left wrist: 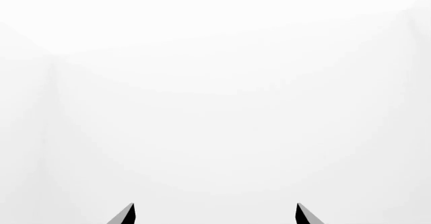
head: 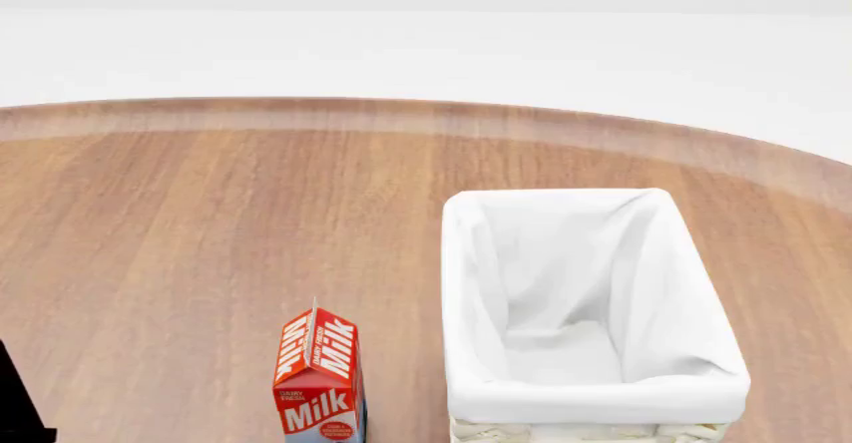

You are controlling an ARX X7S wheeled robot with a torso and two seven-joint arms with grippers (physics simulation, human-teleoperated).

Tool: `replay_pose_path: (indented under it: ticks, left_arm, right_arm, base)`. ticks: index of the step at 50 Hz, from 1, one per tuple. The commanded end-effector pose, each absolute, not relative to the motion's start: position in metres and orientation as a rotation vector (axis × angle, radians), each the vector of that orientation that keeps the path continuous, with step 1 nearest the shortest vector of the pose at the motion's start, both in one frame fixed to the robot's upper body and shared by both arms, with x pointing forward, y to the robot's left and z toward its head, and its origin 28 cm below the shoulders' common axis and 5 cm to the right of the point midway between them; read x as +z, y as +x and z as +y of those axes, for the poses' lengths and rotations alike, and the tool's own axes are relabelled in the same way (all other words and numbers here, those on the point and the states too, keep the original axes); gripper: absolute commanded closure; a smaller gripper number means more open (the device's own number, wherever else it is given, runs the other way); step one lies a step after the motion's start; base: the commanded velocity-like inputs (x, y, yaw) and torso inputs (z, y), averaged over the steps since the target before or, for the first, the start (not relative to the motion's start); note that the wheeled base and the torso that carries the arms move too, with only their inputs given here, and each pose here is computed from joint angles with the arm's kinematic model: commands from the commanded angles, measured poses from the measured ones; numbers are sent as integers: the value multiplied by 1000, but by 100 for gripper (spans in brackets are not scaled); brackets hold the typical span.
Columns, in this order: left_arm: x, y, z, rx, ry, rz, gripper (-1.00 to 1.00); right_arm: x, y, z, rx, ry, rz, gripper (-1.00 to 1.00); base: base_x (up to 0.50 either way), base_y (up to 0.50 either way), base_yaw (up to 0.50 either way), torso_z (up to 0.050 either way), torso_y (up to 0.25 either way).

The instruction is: Pick up the alphabet soup and the tomato sauce, and put them in the basket.

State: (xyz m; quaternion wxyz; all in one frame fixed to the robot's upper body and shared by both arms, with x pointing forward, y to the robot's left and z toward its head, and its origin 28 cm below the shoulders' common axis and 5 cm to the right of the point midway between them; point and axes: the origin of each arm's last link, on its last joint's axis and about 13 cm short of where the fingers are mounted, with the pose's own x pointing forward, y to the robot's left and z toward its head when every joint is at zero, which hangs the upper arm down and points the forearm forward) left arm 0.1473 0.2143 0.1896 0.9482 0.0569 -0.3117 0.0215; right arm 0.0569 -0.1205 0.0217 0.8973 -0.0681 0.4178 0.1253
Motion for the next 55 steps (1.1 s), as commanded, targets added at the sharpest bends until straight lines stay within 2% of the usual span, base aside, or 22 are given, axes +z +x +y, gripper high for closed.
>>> replay_pose_path:
  ticks: [1, 48, 49, 55]
  left_arm:
    - [189, 147, 214, 42, 115, -633, -100]
    - [186, 148, 212, 36, 119, -625, -100]
    - [186, 149, 212, 37, 120, -624, -100]
    - [185, 149, 212, 37, 119, -624, -100]
  right_arm:
    - [15, 57, -121, 259, -131, 877, -100]
    - [-2, 59, -121, 255, -105, 887, -100]
    - [-2, 59, -121, 257, -111, 880, 100]
    - [0, 59, -121, 254, -109, 865, 100]
  base:
    - [0, 0, 0, 0, 0]
    - [0, 0, 0, 0, 0]
    - [0, 0, 0, 0, 0]
    - [0, 0, 0, 0, 0]
